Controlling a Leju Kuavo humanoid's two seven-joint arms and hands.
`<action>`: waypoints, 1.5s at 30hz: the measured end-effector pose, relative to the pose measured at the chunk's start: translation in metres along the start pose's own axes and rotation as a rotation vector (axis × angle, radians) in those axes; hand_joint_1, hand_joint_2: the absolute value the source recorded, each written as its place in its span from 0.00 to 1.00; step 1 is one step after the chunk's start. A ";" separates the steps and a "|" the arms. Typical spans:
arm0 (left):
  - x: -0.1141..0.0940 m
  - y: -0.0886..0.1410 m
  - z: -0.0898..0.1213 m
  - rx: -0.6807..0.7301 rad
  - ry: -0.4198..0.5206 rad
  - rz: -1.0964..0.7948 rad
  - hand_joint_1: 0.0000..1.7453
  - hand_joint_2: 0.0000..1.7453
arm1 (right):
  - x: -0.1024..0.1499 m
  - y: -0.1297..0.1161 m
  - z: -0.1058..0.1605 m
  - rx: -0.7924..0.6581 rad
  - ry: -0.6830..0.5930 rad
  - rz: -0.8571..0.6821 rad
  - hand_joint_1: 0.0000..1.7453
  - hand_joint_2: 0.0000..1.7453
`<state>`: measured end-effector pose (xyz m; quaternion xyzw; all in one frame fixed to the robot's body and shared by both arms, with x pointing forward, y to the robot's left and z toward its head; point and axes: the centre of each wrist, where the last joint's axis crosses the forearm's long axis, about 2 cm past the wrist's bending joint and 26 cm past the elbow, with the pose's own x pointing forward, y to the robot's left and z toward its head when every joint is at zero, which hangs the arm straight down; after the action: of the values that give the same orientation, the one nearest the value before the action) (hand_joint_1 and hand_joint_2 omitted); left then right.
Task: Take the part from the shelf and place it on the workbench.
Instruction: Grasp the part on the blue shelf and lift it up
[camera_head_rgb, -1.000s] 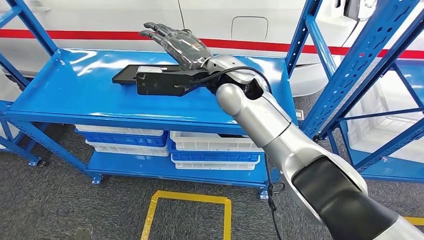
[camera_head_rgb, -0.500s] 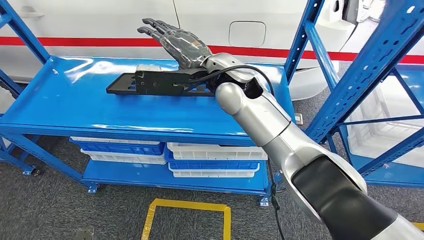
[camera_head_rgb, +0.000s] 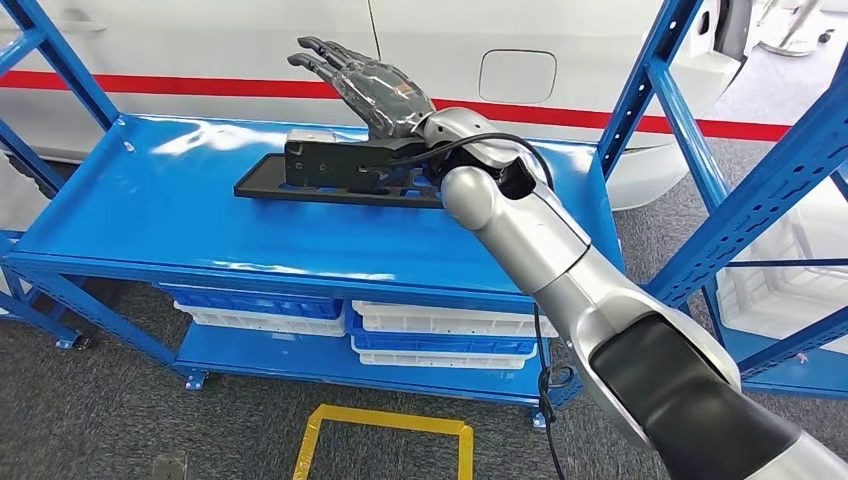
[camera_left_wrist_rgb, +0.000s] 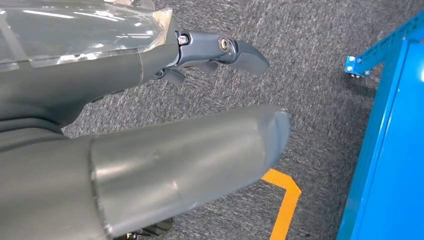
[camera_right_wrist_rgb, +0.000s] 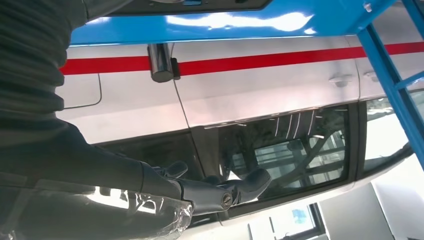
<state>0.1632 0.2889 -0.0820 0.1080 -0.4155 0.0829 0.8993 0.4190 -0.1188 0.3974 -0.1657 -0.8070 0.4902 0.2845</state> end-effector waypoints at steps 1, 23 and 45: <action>0.000 0.000 0.000 -0.001 0.000 -0.001 0.00 0.00 | 0.000 0.000 0.000 -0.001 0.000 0.001 0.00 1.00; -0.001 -0.001 0.001 -0.003 0.004 -0.012 0.00 0.00 | -0.002 -0.005 0.004 -0.034 0.008 -0.012 0.00 1.00; -0.002 -0.002 0.002 0.000 0.015 -0.010 0.00 0.00 | -0.009 -0.014 0.015 -0.103 0.003 -0.041 0.00 1.00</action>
<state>0.1607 0.2865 -0.0828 0.1093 -0.4084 0.0792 0.9028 0.4170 -0.1415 0.4018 -0.1641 -0.8340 0.4420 0.2866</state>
